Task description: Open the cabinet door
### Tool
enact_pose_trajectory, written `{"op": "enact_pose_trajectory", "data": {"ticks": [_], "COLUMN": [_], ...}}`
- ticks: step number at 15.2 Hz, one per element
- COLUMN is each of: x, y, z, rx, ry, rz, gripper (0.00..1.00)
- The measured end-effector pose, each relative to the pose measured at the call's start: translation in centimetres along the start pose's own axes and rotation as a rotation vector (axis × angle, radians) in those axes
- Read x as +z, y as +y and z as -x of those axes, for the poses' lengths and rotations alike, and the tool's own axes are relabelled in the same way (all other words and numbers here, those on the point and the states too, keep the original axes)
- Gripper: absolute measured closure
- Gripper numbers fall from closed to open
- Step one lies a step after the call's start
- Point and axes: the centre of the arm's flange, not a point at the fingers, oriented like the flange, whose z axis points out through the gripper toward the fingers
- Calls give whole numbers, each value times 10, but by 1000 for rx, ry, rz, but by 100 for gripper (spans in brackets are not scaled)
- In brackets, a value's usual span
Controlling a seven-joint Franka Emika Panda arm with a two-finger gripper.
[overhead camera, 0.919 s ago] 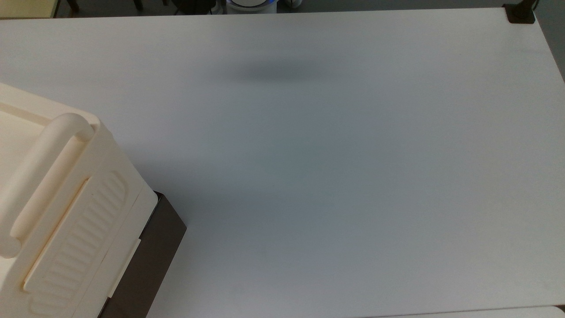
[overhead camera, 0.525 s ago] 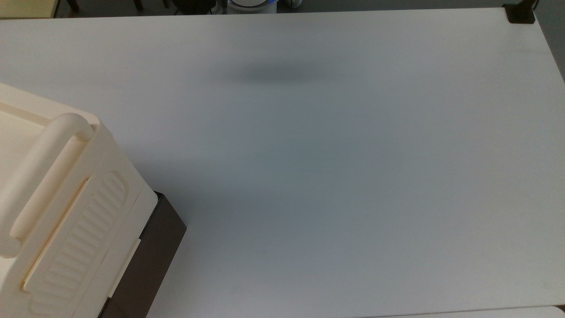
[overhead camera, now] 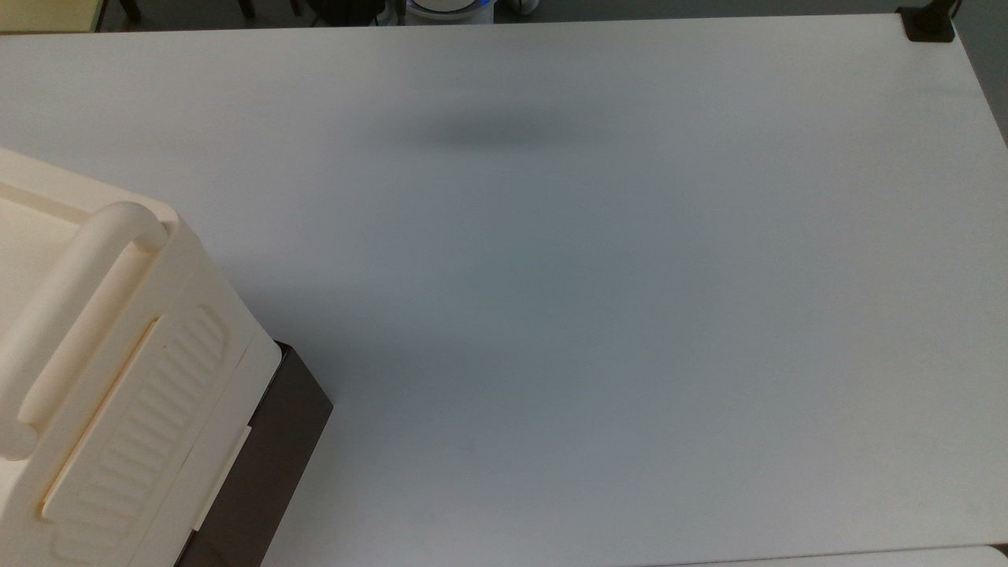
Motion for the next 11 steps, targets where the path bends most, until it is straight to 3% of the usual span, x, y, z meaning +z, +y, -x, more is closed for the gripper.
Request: {"op": "enact_pose_trajectory", "data": {"ticks": [11], "x": [2], "y": [0], "z": [-1], "rx": [-6], "ry": [-3], "rz": [0], "gripper": [0]}}
